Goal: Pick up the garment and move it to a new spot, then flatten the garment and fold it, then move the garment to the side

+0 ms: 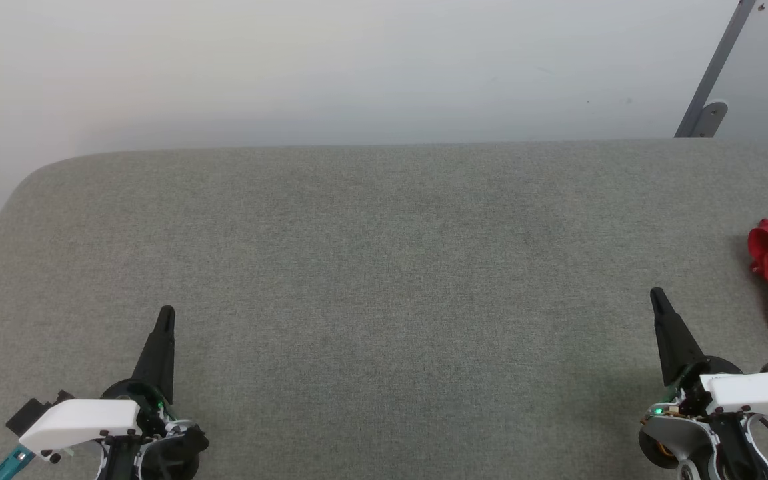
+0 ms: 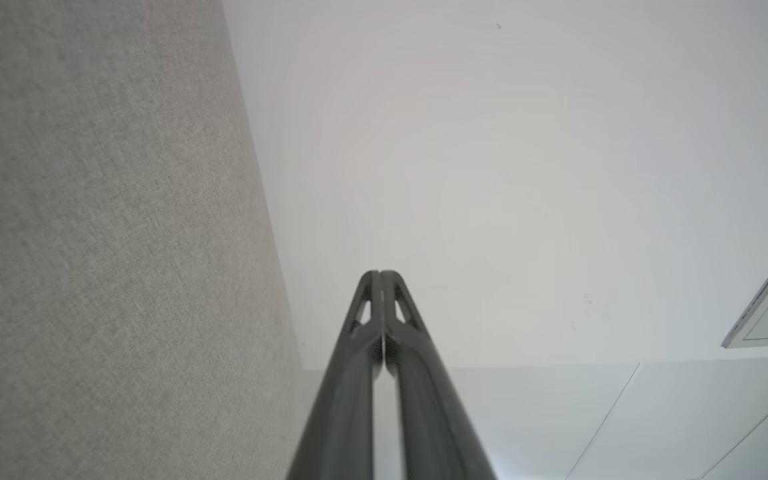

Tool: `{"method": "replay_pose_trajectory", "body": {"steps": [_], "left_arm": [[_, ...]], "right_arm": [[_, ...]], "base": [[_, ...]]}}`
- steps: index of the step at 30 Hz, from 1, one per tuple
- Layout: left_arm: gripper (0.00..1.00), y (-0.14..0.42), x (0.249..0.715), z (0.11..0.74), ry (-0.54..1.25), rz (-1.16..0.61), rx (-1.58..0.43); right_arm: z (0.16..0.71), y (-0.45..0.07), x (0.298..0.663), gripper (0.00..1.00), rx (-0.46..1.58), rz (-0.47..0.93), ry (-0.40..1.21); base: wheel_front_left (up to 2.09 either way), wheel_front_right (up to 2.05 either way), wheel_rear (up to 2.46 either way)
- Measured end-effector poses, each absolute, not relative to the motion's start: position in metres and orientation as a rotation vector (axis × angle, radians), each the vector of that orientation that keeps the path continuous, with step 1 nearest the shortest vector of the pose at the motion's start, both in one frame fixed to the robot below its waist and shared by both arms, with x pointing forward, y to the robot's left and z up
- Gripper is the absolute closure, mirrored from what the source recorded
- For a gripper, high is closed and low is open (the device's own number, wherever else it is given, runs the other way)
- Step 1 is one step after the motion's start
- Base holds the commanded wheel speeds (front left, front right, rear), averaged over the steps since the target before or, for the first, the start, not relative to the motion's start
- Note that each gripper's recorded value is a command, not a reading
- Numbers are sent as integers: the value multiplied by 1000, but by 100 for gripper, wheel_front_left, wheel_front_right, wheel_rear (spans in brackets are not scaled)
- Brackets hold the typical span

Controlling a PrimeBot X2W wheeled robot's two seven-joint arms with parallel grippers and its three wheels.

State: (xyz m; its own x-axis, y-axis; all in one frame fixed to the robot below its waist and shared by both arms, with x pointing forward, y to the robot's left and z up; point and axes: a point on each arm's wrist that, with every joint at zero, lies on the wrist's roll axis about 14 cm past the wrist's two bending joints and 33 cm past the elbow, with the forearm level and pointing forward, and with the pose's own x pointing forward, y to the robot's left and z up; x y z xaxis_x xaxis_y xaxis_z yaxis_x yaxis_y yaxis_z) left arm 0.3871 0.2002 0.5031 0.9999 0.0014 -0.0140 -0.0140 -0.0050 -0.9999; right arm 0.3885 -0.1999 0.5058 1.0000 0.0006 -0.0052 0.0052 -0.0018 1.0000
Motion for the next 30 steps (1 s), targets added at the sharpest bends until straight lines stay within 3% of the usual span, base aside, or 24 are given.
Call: {"method": "replay_pose_trajectory", "body": {"steps": [30], "left_arm": [[100, 200, 387, 503, 12, 10, -1576]], "right_arm": [[506, -200, 389, 100, 1573, -3, 5]], "base": [[0, 0, 0]]}}
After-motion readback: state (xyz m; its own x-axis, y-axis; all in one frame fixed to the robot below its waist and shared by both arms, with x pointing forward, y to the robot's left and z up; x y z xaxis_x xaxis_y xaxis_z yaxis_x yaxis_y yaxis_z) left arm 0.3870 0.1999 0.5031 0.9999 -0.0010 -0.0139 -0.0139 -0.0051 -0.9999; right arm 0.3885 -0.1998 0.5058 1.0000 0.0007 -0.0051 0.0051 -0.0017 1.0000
